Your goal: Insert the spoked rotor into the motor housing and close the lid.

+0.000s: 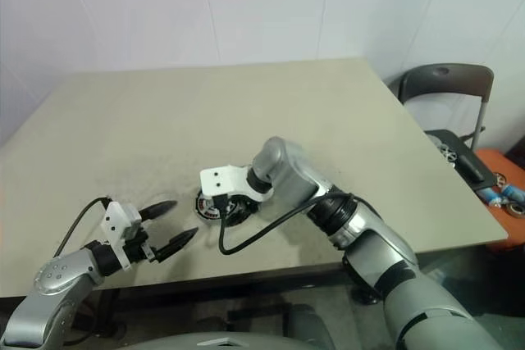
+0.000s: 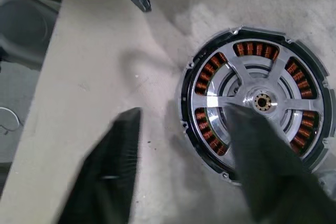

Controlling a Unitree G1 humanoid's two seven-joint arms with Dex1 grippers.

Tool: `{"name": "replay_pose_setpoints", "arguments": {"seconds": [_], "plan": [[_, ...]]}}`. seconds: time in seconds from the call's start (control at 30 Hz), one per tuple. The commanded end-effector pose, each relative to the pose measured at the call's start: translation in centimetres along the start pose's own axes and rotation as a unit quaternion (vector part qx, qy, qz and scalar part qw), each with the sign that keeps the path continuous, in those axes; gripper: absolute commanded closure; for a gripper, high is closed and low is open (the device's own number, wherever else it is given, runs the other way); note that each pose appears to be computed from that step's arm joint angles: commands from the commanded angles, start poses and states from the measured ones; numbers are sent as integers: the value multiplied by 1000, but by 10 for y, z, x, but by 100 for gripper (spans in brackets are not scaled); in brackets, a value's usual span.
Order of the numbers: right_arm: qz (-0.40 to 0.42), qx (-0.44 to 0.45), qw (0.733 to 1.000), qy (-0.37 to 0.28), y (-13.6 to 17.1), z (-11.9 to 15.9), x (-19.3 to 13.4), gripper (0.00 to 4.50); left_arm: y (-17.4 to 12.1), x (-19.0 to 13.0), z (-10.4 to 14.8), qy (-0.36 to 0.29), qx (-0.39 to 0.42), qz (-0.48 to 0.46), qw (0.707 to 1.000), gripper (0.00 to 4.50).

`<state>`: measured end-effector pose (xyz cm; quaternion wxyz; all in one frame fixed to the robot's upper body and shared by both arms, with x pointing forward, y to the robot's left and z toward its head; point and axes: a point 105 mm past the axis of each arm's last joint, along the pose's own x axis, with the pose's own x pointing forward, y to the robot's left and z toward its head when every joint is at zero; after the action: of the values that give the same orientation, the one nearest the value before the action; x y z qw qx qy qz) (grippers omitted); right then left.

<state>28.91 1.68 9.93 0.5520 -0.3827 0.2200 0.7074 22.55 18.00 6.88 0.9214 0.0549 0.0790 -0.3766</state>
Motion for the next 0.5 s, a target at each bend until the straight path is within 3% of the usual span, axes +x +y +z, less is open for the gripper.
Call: {"name": "replay_pose_setpoints", "arguments": {"seconds": [0.03,0.1,0.5], "plan": [[-9,-14,999,-31,-2,19,-17,56,-1,2,12,-16,19,-5,1000,0],[-8,-6,999,-43,-1,21,-22,4,-2,2,12,-16,19,-6,1000,0],[-84,130,983,-94,-19,-14,-63,4,-2,4,14,-16,21,-10,1000,0]]}}
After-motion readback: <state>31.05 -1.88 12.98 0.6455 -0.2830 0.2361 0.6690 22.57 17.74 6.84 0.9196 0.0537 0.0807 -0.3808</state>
